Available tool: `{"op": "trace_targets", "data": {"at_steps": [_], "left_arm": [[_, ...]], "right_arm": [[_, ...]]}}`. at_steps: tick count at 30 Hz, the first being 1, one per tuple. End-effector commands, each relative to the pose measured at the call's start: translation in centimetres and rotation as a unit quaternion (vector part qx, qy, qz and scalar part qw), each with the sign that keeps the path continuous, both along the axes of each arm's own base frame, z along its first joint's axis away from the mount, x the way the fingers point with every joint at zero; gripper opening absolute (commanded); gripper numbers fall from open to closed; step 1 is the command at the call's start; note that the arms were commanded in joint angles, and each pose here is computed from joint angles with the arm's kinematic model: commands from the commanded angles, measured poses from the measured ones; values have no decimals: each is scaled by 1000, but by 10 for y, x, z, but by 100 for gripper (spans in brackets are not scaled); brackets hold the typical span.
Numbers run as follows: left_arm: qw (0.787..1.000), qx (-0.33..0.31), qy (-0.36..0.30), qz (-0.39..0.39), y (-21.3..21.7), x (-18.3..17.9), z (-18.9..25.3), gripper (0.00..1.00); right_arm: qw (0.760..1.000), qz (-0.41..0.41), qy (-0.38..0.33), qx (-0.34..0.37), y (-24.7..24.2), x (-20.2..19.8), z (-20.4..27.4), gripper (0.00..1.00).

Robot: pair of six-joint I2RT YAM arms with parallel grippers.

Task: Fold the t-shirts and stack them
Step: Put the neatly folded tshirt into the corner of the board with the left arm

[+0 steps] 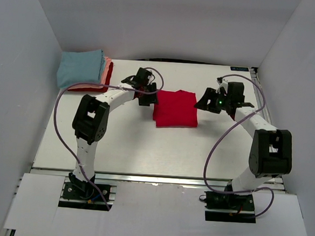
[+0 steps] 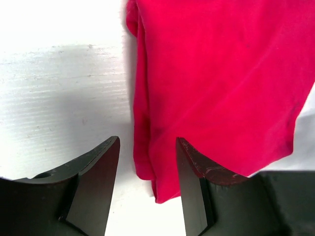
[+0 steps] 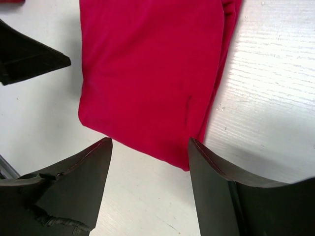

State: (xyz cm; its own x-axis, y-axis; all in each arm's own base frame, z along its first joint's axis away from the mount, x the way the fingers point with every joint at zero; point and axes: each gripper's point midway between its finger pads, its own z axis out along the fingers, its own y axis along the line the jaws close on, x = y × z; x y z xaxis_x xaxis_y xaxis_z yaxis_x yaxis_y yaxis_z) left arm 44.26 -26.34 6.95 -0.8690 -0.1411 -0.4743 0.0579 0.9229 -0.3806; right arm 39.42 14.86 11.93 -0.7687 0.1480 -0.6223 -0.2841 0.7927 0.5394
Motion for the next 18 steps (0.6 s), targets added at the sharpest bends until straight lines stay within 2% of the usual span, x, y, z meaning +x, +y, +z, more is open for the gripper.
{"op": "trace_targets", "data": {"at_steps": [1,13,18], "left_arm": [[1000,10,-5,1,4,0,2,60],[999,29,27,-24,-28,-9,-40,63],[995,87,46,-5,-8,-20,-58,63]], "right_arm": [[1000,2,-23,8,1,1,23,70],[999,6,-46,18,3,-4,47,70],[998,7,-56,22,3,-5,56,70]]}}
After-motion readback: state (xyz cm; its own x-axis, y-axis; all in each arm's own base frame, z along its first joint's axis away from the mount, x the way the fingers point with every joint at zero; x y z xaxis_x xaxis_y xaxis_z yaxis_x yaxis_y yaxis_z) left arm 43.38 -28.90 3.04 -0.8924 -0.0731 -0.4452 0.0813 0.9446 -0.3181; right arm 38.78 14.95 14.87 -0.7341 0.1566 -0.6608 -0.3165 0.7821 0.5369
